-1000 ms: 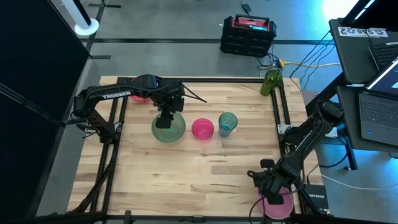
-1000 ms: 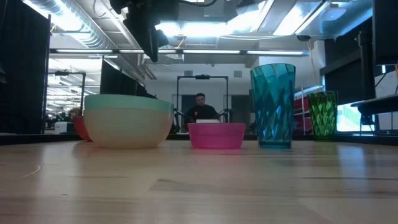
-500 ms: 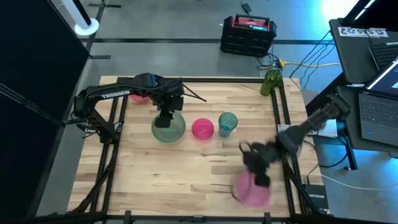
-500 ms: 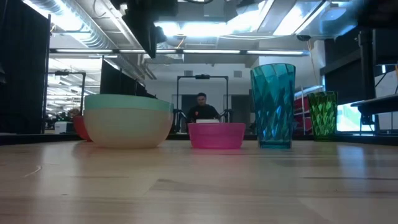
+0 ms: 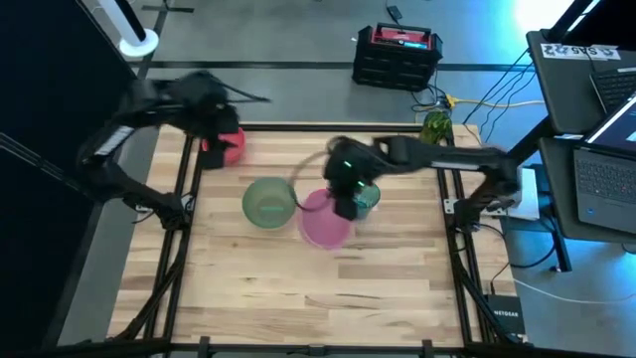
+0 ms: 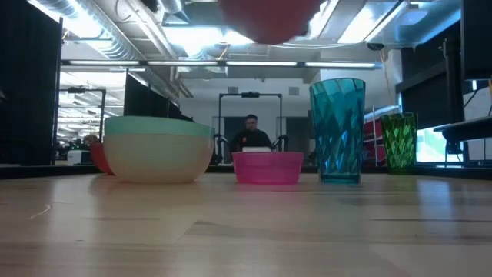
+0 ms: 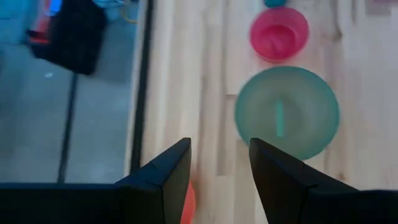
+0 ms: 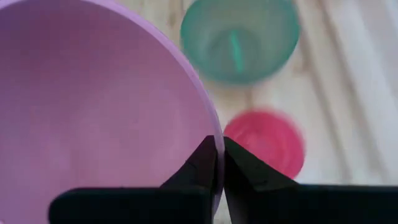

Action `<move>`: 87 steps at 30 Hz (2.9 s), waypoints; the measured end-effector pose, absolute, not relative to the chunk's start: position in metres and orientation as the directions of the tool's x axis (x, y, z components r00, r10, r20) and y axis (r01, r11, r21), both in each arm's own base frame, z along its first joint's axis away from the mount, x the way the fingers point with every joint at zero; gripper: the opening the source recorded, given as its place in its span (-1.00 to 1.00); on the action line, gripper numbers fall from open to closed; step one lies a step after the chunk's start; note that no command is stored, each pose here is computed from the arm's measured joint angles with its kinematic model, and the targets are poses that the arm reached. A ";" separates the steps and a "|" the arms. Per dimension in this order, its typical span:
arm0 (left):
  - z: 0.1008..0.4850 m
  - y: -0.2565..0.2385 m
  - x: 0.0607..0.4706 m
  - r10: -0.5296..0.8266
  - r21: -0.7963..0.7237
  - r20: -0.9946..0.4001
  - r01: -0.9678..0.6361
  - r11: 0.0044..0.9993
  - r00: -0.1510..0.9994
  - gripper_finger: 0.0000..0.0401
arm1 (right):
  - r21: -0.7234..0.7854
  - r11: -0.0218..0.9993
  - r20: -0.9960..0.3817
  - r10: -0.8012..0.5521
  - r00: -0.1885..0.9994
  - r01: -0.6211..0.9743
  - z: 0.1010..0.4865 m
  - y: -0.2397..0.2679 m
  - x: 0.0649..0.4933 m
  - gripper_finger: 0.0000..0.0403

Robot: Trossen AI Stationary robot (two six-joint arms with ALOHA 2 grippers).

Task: Nest bowls inside each other
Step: Stack the pink bowl on top of the green bowl, then stack the orange bowl on top of the pink bowl

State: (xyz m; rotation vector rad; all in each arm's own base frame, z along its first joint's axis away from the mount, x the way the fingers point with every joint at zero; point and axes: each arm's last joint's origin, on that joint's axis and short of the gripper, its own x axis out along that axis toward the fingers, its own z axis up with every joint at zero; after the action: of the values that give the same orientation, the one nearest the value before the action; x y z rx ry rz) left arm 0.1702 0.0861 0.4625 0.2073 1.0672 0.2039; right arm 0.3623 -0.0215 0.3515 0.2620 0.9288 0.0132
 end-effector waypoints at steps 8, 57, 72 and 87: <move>0.476 0.078 0.140 0.320 0.265 -0.794 -0.179 0.947 0.517 -0.25 | 0.210 0.967 -0.764 0.071 0.642 0.143 0.340 -0.052 0.430 -1.00; 0.469 0.075 0.127 0.333 0.216 -0.799 -0.278 0.936 0.501 -0.25 | 0.182 0.978 -0.813 0.091 0.575 0.102 0.281 -0.100 0.481 -0.04; 0.343 0.149 0.193 0.283 0.207 -0.957 -0.539 0.816 0.061 -0.25 | -0.006 0.998 -0.621 -0.049 0.783 0.058 0.405 -0.089 0.418 -0.03; 0.256 0.203 0.202 0.202 0.249 -0.968 -0.657 0.711 -0.148 -0.25 | -0.083 0.995 -0.659 -0.100 0.746 0.060 0.426 -0.083 0.388 -0.03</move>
State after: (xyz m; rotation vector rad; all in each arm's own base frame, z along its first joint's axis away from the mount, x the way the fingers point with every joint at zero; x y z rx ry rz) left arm 0.2023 0.2032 0.2555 -0.3847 1.5496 0.7799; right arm 0.3875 -0.0834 0.4258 -0.0580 0.7241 -0.0876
